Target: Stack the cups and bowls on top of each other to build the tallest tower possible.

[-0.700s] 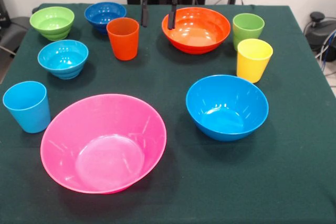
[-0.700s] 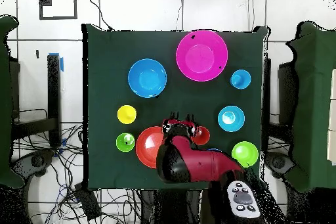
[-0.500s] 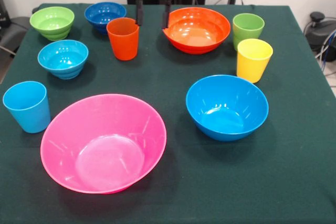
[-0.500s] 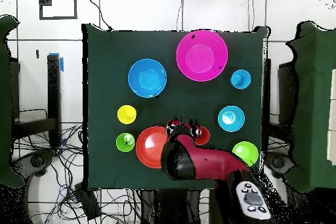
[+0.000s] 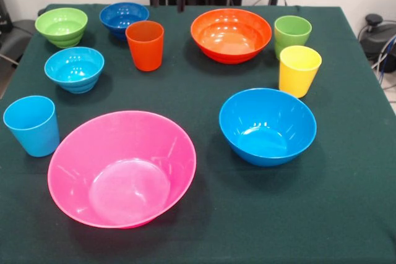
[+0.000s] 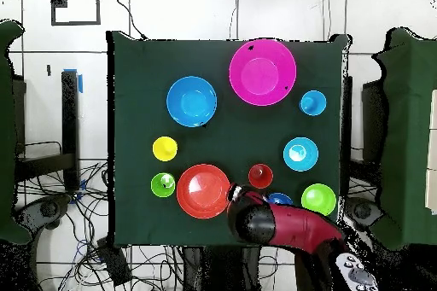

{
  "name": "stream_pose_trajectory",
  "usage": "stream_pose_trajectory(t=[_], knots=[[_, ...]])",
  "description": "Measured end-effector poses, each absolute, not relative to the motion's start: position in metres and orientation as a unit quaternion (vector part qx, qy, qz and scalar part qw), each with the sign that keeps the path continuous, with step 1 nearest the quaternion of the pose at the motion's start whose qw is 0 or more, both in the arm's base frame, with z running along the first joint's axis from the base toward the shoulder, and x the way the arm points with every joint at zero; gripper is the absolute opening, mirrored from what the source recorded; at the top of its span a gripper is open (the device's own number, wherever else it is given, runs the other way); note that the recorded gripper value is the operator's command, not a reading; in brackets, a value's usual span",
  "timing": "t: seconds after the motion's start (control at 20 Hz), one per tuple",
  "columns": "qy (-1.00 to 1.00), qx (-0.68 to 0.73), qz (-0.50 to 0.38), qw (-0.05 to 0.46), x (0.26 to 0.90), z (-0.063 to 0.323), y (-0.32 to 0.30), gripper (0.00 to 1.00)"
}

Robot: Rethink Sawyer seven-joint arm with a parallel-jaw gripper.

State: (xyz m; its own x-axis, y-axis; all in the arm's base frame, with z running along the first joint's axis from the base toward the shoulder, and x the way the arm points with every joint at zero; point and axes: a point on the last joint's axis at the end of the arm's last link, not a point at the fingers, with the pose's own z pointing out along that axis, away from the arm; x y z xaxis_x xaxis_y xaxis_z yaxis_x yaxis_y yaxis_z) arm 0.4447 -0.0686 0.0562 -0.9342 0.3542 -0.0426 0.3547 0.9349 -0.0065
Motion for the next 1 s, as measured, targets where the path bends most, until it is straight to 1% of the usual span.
stream_pose_trajectory(t=[0.2,0.5,0.8,1.0], knots=[[0.985,0.174,0.001,0.004,0.418,0.056,-0.049,1.00],[0.990,0.139,-0.012,0.017,0.403,0.057,-0.016,1.00],[0.993,0.100,-0.021,0.064,0.400,0.052,0.013,1.00],[0.990,0.098,-0.015,0.101,0.395,0.033,0.019,1.00]])
